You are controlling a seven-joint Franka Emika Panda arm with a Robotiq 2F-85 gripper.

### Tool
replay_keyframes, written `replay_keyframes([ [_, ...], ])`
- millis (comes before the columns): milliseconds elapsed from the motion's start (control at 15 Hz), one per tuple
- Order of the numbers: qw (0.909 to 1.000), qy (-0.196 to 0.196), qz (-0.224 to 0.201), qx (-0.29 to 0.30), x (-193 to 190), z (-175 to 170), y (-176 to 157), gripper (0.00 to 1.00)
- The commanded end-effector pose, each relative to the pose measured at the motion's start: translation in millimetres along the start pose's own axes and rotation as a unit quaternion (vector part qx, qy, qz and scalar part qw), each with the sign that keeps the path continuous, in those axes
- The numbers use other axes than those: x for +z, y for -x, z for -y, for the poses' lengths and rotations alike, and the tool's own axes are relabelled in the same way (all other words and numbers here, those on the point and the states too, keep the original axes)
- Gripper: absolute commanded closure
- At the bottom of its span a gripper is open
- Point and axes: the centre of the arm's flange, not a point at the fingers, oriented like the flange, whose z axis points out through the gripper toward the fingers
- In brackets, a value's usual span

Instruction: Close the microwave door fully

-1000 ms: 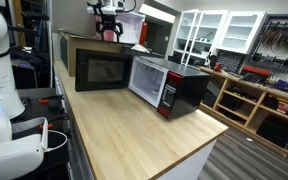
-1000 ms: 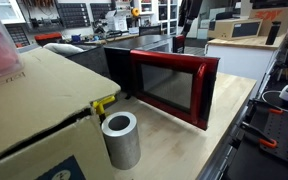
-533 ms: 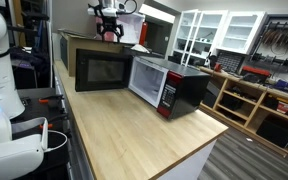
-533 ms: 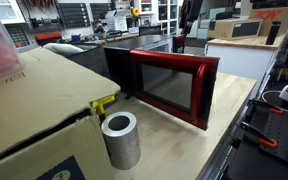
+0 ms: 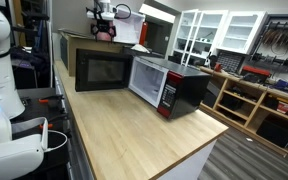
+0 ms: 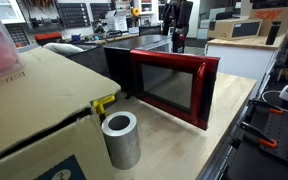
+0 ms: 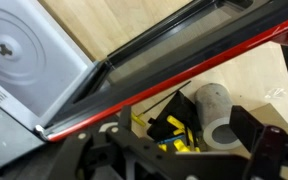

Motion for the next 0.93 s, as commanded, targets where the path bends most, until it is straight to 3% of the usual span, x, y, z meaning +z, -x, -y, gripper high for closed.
replay_keyframes([
  [0, 0.9962, -0.017, -0.008, -0.086, 9.5, -2.0, -38.6, 0.00],
  [67, 0.9941, -0.022, -0.008, -0.106, 13.7, -0.5, -45.0, 0.00],
  [133, 0.9912, -0.035, -0.011, -0.127, 20.1, 0.1, -50.5, 0.25],
  [267, 0.9856, -0.059, -0.010, -0.158, 37.0, 2.4, -59.0, 0.32],
  [467, 0.9776, -0.082, 0.001, -0.194, 58.6, 8.3, -64.3, 0.58],
  [867, 0.9680, -0.101, 0.047, -0.225, 74.7, 19.8, -71.1, 0.99],
])
